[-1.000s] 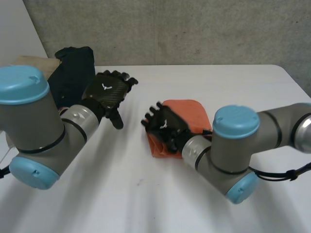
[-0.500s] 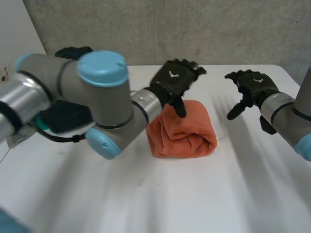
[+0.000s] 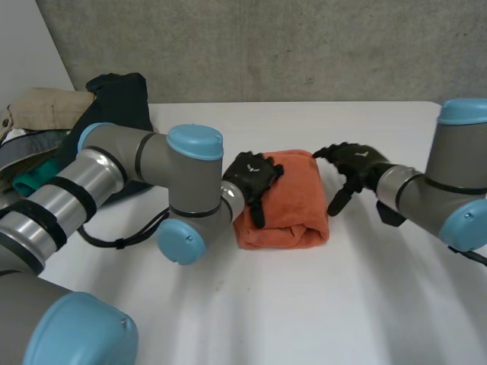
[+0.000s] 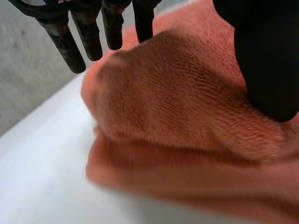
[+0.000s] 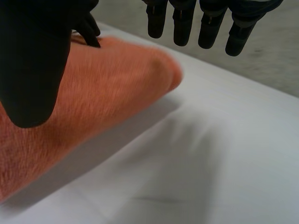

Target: Fold the laundry.

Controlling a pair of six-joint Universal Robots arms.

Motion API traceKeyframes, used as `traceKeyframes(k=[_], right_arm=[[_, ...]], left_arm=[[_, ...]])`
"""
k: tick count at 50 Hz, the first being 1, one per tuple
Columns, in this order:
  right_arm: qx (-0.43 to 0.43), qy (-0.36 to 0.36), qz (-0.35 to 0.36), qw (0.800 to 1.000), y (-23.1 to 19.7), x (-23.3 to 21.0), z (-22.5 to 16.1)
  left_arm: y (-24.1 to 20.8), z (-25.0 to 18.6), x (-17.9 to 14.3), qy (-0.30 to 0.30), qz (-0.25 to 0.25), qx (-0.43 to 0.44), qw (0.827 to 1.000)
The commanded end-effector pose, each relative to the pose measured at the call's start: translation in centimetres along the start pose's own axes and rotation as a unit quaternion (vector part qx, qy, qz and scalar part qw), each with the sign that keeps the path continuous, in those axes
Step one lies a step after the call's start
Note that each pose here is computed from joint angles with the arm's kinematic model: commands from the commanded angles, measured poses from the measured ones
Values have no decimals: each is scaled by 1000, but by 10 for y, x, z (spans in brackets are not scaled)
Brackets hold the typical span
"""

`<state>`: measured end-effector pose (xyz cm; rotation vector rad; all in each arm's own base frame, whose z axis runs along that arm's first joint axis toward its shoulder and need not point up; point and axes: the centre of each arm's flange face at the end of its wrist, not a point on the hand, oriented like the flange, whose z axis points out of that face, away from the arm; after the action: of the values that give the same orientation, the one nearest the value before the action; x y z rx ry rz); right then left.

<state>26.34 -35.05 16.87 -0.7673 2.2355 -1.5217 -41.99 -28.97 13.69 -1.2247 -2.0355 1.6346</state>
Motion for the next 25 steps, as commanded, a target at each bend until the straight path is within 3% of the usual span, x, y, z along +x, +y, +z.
traceKeyframes(k=[1, 8, 16, 21, 25], right_arm=[[-37, -60, -47, 996, 25, -34, 15], [-49, -29, -96, 994, 25, -33, 20], [5, -3, -120, 993, -24, -34, -11], [48, 29, -95, 994, -40, -35, -26], [54, 55, -69, 995, -36, -29, -29]], left_arm=[[-3, -30, -11, -26, 18, -47, 998], [-19, -52, -13, -41, 28, -40, 998], [-62, -63, -31, -61, 24, 41, 997], [-85, -53, -38, -26, -7, 125, 992], [-75, -37, -32, -7, -44, 118, 992]])
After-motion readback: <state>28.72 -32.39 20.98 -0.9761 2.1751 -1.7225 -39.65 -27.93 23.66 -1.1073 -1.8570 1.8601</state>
